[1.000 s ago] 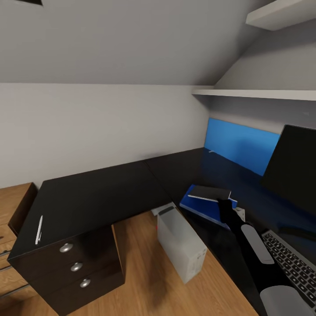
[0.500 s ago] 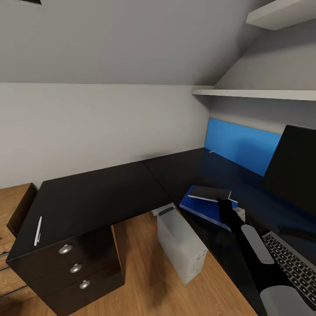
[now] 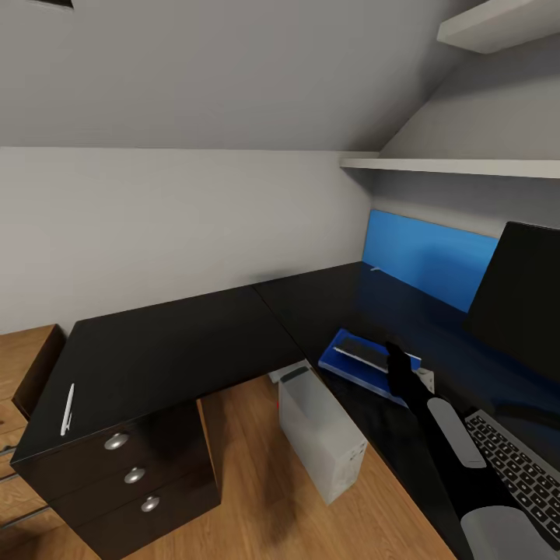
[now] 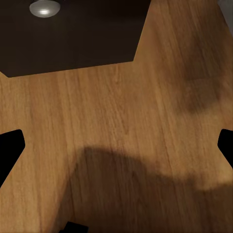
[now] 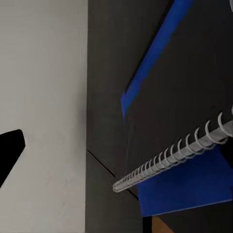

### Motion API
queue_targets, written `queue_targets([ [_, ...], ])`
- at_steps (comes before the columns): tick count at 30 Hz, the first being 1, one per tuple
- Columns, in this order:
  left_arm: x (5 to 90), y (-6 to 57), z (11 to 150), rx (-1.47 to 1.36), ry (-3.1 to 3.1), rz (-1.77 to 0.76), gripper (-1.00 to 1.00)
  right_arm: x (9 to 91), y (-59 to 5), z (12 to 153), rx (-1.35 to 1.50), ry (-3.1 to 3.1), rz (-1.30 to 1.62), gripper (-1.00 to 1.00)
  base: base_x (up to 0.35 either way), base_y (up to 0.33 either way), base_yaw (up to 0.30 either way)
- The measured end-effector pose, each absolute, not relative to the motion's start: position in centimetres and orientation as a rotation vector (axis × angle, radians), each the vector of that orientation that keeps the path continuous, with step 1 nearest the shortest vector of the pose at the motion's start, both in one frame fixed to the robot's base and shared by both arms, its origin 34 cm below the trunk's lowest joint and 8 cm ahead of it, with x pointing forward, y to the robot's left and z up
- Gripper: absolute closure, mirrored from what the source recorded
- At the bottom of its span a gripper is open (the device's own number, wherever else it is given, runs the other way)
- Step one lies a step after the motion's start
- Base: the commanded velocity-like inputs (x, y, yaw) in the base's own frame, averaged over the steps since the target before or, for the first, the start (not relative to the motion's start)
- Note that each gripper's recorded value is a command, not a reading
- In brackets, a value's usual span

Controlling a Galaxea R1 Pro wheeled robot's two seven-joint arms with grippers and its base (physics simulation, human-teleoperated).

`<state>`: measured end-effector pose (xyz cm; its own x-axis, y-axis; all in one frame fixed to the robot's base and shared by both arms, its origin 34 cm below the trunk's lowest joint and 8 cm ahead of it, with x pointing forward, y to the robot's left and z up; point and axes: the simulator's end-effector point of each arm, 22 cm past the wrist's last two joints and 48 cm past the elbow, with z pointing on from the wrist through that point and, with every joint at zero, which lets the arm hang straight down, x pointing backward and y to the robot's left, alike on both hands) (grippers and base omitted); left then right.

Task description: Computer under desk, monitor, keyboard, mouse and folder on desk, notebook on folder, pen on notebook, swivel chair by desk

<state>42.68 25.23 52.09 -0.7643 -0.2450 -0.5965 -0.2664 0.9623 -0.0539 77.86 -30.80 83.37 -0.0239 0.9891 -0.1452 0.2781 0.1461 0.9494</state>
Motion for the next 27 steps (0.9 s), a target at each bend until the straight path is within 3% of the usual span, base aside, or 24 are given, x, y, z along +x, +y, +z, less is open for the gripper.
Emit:
queue_targets([
  [10, 42.68, 25.23, 52.09, -0.359, 2.474, 0.045, -1.0, 77.85, -30.72, 83.33, 1.297, 1.484, 0.954, -1.0, -0.003, -0.006, 0.0],
  [18, 42.64, 25.17, 52.04, -0.357, 2.476, 0.044, -1.0, 77.87, -30.75, 83.38, 1.296, 1.483, 0.954, -1.0, -0.143, -0.183, 0.0],
  [27, 42.6, 25.17, 52.02, -0.357, 2.477, 0.044, -1.0, 77.88, -30.69, 83.46, 1.294, 1.482, 0.955, -1.0, -0.014, -0.021, 0.0],
])
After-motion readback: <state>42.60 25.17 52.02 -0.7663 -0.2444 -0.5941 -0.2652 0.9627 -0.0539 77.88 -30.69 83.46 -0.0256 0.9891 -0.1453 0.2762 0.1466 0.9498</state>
